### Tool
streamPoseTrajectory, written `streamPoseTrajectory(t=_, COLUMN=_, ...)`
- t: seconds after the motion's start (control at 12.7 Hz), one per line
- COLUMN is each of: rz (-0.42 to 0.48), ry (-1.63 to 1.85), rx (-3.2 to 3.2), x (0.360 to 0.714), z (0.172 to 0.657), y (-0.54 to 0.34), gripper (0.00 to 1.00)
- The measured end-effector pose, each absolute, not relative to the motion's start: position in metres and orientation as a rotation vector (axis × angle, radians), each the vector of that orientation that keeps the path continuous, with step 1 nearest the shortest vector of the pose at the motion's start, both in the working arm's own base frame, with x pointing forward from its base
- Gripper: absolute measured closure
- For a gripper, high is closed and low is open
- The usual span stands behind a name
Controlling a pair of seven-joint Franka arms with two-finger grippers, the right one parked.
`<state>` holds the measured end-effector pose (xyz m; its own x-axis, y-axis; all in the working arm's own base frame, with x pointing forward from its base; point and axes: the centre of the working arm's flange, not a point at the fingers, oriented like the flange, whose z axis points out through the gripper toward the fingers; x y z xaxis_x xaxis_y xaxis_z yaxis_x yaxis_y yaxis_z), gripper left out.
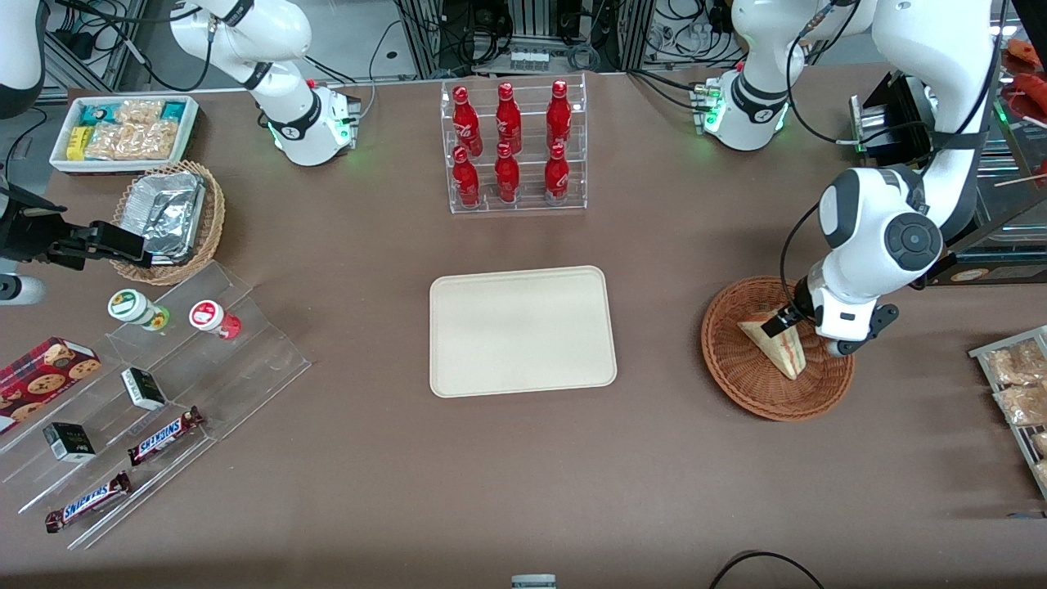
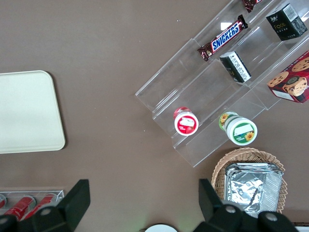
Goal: Place sandwich from basket to tray
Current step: 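Lower the left gripper onto the wrapped sandwich and close on it, then lift the sandwich and carry it with the left gripper over the cream tray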
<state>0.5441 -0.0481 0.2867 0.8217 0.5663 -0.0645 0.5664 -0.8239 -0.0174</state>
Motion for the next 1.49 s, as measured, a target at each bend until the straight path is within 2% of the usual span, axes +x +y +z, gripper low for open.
streamPoseTrajectory(t=0.39, rz=-0.109, ry=0.938, rx=2.992, x=0.547, z=0.257, y=-0.048, gripper=0.0)
streamPoseTrajectory(t=0.47, rz=-0.117, ry=0.953, rx=2.989, x=0.547, z=0.253, y=-0.048, gripper=0.08)
streamPoseTrajectory(t=0.79, rz=-0.141, ry=0.994, rx=2.982, x=0.548, z=0.253, y=-0.048, gripper=0.59)
streamPoseTrajectory(t=0.94, rz=-0.192, ry=0.991, rx=2.993, x=0.554, z=0.269, y=-0.05, gripper=0.68)
streamPoseTrajectory(t=1.1, rz=-0.238, ry=0.958, rx=3.013, x=0.566, z=0.3, y=-0.063, gripper=0.72)
streamPoseTrajectory(t=1.18, rz=-0.246, ry=0.927, rx=3.026, x=0.571, z=0.314, y=-0.076, gripper=0.74)
streamPoseTrajectory(t=1.34, rz=-0.24, ry=0.841, rx=3.052, x=0.573, z=0.329, y=-0.106, gripper=0.83)
streamPoseTrajectory(t=1.49, rz=-0.238, ry=0.709, rx=3.088, x=0.566, z=0.329, y=-0.144, gripper=0.85)
